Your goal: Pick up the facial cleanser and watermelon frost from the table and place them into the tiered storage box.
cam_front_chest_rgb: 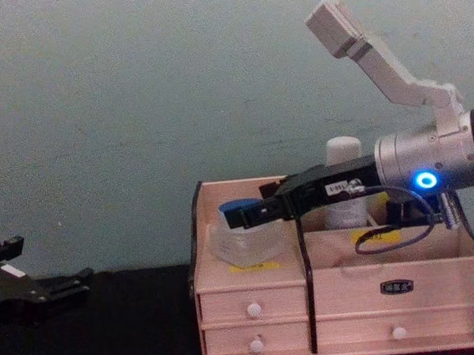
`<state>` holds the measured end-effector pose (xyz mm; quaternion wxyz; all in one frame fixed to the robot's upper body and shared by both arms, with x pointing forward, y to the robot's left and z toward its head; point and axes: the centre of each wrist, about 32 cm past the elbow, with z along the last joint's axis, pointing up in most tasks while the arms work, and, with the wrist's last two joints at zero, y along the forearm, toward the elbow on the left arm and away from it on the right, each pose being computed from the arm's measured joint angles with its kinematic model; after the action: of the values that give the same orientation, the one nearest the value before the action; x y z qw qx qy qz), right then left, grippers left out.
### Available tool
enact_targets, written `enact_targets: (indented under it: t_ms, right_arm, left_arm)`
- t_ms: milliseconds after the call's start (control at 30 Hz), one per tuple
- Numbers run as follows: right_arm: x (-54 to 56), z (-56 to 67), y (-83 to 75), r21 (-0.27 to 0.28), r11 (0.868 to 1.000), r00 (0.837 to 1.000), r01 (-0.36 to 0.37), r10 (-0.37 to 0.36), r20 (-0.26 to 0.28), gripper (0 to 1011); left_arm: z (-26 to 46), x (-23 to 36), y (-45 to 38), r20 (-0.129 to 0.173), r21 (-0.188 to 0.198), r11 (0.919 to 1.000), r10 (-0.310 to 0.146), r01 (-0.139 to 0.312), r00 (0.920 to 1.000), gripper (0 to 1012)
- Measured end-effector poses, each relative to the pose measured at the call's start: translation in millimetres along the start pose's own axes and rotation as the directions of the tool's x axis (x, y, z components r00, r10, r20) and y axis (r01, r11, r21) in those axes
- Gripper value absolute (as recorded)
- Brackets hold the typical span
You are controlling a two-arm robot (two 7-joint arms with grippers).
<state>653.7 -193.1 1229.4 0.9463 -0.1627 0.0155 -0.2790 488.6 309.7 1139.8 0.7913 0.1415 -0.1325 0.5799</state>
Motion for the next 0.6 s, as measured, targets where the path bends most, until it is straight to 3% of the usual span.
enact_targets:
  t_ms: [167, 600]
  right_arm:
    - [0.0, 0.0, 0.0, 0.000, 1.000, 1.000, 0.000, 0.000, 0.000, 1002]
    - [0.0, 0.0, 0.0, 0.000, 1.000, 1.000, 0.000, 0.000, 0.000, 1003]
  left_arm:
    - [0.0, 0.0, 0.0, 0.000, 0.000, 1.0000, 0.000, 0.000, 1.0000, 1001]
    - [0.0, 0.0, 0.0, 0.000, 0.000, 1.0000, 0.000, 0.000, 1.0000, 1001]
